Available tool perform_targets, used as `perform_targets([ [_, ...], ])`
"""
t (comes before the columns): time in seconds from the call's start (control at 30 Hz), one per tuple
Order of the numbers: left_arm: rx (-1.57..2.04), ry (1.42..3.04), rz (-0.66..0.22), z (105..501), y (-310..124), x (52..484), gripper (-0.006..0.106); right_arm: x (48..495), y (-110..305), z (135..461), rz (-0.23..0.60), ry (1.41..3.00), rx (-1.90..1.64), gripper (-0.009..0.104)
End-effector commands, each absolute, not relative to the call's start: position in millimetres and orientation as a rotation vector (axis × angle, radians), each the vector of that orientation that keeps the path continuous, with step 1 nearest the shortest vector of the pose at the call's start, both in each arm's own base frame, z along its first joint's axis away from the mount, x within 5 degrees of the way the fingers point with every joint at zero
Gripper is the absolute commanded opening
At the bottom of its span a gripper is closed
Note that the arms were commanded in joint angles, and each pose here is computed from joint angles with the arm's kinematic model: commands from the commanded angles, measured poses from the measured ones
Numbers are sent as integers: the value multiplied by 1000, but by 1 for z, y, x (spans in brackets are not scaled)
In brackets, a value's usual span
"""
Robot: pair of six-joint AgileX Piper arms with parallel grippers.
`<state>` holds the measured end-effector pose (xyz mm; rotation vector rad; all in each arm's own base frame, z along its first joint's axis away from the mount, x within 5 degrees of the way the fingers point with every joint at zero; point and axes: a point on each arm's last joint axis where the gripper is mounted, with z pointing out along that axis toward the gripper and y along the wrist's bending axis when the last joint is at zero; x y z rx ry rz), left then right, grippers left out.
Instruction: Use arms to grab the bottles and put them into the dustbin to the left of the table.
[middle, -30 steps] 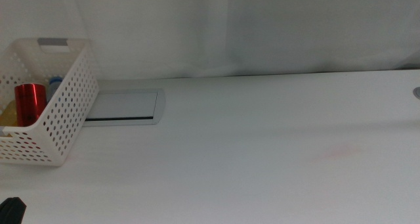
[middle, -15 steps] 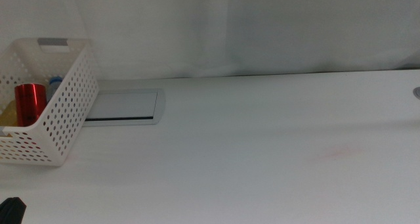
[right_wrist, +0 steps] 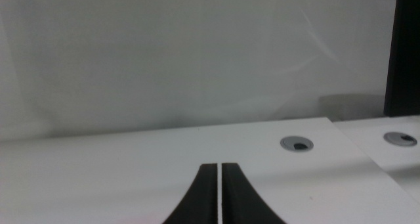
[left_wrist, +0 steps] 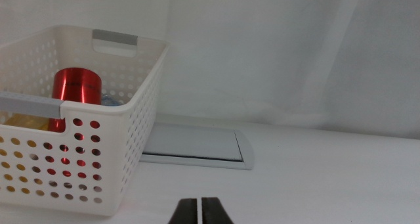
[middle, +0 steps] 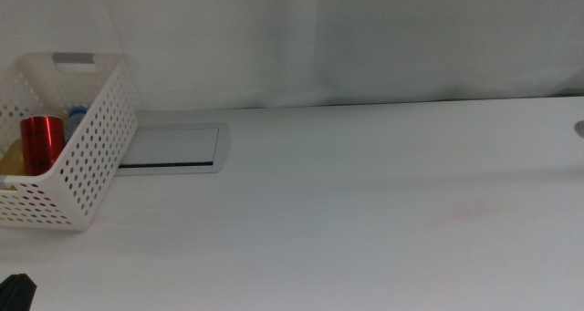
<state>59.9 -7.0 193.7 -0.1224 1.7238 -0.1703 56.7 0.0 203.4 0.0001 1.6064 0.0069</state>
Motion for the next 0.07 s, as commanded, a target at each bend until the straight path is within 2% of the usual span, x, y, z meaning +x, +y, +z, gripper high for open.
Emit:
perform_targets([
  [0.0,-127,1768,-183,181,-8,60,-3,56,-1,189,-19,1642,-16,-3],
  [0.03,-127,1768,-183,181,-8,60,-3,56,-1,189,-19,1644,-16,-3],
])
